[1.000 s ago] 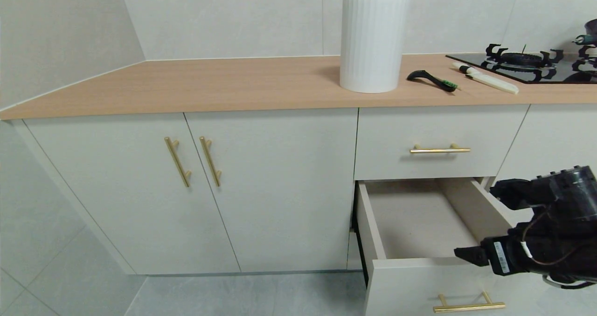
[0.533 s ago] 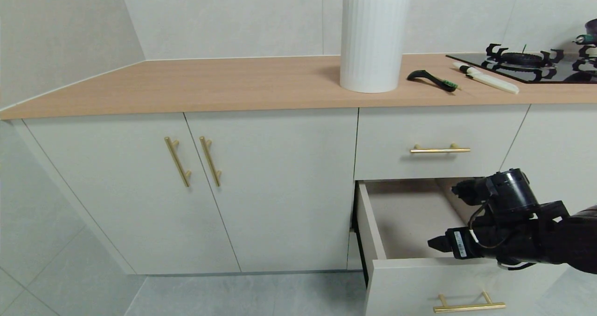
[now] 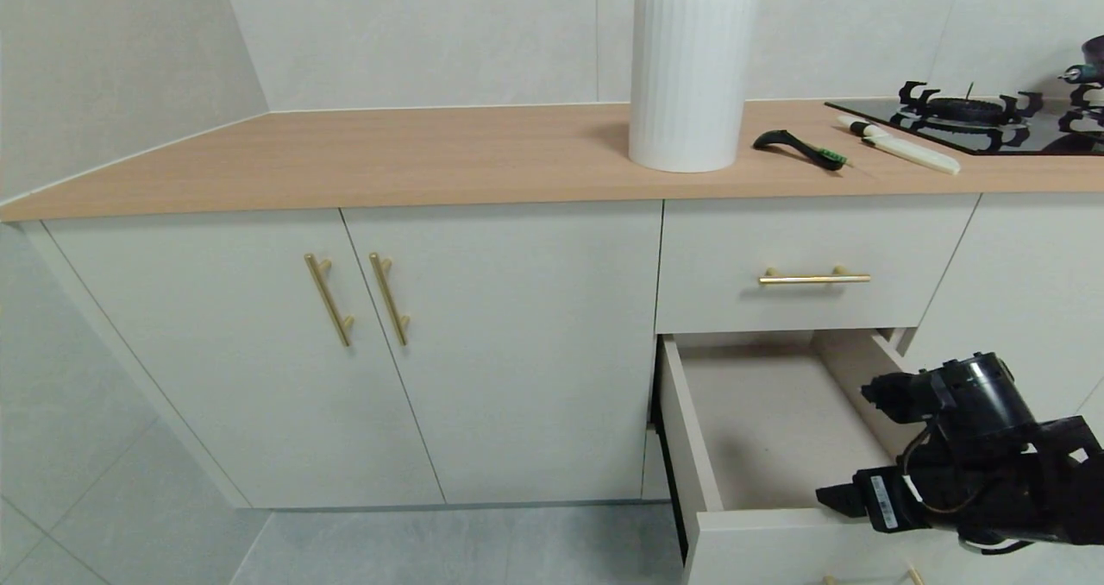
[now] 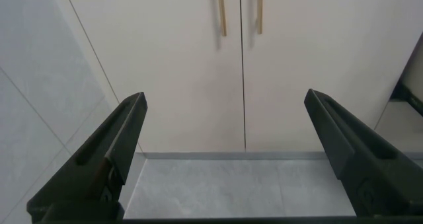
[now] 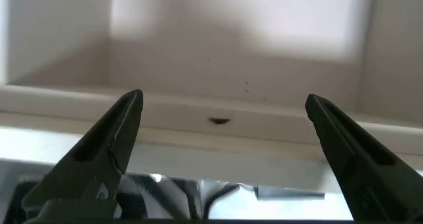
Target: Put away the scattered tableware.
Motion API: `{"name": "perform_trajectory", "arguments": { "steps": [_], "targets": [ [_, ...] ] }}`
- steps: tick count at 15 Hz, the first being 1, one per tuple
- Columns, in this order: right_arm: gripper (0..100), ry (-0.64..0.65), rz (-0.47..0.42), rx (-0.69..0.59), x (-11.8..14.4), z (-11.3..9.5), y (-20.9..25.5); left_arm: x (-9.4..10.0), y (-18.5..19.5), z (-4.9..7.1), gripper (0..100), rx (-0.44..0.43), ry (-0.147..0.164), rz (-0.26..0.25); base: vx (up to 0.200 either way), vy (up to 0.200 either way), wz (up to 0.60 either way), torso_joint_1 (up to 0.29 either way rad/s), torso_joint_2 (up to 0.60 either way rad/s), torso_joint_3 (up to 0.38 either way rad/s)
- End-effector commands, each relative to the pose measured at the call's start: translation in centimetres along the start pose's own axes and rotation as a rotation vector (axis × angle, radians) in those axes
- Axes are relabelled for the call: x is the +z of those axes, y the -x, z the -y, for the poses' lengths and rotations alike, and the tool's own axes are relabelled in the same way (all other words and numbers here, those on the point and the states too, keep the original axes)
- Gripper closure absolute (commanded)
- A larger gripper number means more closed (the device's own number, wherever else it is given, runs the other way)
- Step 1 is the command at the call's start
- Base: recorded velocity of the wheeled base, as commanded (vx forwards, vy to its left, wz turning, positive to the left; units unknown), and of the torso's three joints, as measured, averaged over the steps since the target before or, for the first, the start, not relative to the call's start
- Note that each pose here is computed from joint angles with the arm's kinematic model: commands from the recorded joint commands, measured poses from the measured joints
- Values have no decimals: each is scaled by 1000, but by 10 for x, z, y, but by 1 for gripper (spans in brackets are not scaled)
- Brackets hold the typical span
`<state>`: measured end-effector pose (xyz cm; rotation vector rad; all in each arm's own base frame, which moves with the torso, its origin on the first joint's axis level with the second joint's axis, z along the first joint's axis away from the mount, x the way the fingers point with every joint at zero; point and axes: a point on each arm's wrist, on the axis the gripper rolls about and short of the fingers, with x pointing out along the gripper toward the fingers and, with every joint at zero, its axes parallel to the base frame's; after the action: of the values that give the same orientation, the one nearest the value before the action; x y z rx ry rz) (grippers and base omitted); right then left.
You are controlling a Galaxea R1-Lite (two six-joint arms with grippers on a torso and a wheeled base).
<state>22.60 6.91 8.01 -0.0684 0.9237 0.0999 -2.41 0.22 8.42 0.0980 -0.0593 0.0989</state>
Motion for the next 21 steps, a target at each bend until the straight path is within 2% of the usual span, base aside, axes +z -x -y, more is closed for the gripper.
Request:
{"name": "perform_trajectory", "arguments": {
  "steps": [1,6,9,11,12,15,17,19,21],
  "targets": [
    [0,2,8,5,-15,4,17,0,0,0,0,1,0,-1,0,0,0,0,0,0],
    [0,7,33,34,-42,5,43,0,0,0,0,1,0,-1,0,0,0,0,0,0],
    [0,-7,88,45,-33,4,50,0,0,0,0,1,0,0,0,0,0,0,0,0],
    [0,-35,213,59,5,1,65,0,0,0,0,1,0,0,0,0,0,0,0,0],
    [0,-42,245,60,28,1,80,0,0,0,0,1,0,0,0,0,0,0,0,0],
    [0,-43,252,107,92,0,140,0,0,0,0,1,0,0,0,0,0,0,0,0],
    [0,-56,346,147,123,3,168,0,0,0,0,1,0,0,0,0,0,0,0,0],
    [0,-66,375,135,127,5,175,0,0,0,0,1,0,-1,0,0,0,0,0,0],
    [0,-62,347,111,126,8,164,0,0,0,0,1,0,-1,0,0,0,0,0,0]
  ]
}}
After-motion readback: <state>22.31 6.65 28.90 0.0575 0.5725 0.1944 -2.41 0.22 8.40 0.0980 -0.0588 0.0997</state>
